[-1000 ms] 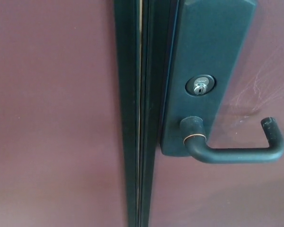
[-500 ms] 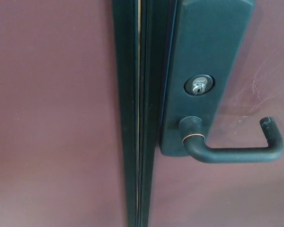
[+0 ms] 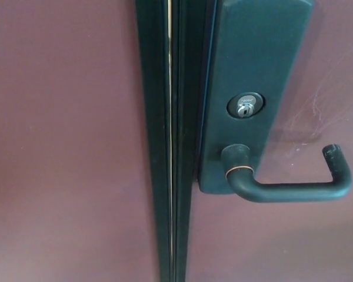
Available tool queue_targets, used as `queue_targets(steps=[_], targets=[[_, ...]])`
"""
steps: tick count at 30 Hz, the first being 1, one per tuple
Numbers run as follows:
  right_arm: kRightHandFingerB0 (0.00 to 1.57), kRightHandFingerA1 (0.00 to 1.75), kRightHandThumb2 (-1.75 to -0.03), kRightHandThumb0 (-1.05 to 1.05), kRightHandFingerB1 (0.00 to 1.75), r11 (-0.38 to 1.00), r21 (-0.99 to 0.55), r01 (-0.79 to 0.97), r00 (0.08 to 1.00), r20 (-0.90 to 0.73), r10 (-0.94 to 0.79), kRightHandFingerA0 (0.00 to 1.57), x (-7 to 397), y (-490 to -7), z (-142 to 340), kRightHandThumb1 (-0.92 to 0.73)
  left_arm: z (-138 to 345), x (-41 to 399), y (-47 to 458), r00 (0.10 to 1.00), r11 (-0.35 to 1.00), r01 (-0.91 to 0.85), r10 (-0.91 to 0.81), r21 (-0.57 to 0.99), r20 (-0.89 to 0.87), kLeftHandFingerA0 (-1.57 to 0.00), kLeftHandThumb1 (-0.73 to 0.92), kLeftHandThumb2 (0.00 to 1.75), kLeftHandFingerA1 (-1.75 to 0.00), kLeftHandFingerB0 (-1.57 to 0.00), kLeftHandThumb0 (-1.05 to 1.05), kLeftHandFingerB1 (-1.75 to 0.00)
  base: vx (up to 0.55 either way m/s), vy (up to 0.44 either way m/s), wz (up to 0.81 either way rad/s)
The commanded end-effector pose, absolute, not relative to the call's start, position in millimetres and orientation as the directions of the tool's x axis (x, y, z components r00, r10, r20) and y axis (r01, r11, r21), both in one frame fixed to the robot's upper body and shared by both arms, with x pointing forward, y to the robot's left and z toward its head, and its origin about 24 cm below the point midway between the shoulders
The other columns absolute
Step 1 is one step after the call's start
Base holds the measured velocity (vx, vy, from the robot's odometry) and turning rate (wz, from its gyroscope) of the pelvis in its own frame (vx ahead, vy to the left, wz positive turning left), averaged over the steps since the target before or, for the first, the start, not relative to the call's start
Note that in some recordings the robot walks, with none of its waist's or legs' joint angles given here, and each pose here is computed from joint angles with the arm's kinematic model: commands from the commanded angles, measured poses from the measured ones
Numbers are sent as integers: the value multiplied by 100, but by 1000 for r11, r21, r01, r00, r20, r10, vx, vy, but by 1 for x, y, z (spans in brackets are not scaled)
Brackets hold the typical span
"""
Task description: The robot walks towards the door handle and put its right hand on it and twist the handle
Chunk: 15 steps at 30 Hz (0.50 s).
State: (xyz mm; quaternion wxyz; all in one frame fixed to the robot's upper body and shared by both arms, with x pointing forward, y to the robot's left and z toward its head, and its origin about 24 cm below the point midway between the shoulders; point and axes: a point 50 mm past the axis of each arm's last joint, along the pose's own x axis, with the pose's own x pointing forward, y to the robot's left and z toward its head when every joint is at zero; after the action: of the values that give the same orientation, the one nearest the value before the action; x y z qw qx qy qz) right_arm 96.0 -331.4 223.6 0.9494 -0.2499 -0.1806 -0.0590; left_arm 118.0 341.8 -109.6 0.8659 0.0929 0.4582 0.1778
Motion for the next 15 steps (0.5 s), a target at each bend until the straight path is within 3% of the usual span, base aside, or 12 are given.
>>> queue_targets(steps=[1,7,9,10,11,15], targets=[[64,78,-67,-38,66,898,-412,-155,857,396,330,76,109,-301,267,-27,-102,119,353,535,916,-230,401,328,-744,-73,54,56,-57,-57,-23,-42,0,0,0],[65,73,-64,-38,62,841,-465,-277,838,311,448,76,128,-288,274,-28,-101,120,353,537,920,-223,391,321,-747,-71,54,56,-55,-58,-22,-42,0,0,0],[68,63,-50,-29,52,793,-503,-344,828,235,509,76,137,-282,277,-33,-101,119,354,537,920,-219,392,325,-747,-71,54,56,-55,-58,-22,-42,0,0,0],[68,62,-50,-28,52,780,-511,-361,825,215,523,75,140,-280,278,-33,-101,119,353,537,920,-216,392,327,-747,-71,54,56,-55,-58,-22,-42,0,0,0],[62,67,-62,-35,57,759,-523,-387,818,185,544,74,143,-277,280,-28,-101,119,353,537,920,-213,392,329,-747,-71,54,56,-55,-58,-22,-42,0,0,0],[63,64,-61,-38,55,702,-557,-444,795,116,595,71,152,-269,286,-29,-101,120,353,536,920,-205,391,333,-748,-71,54,56,-54,-58,-22,-42,0,0,0]])
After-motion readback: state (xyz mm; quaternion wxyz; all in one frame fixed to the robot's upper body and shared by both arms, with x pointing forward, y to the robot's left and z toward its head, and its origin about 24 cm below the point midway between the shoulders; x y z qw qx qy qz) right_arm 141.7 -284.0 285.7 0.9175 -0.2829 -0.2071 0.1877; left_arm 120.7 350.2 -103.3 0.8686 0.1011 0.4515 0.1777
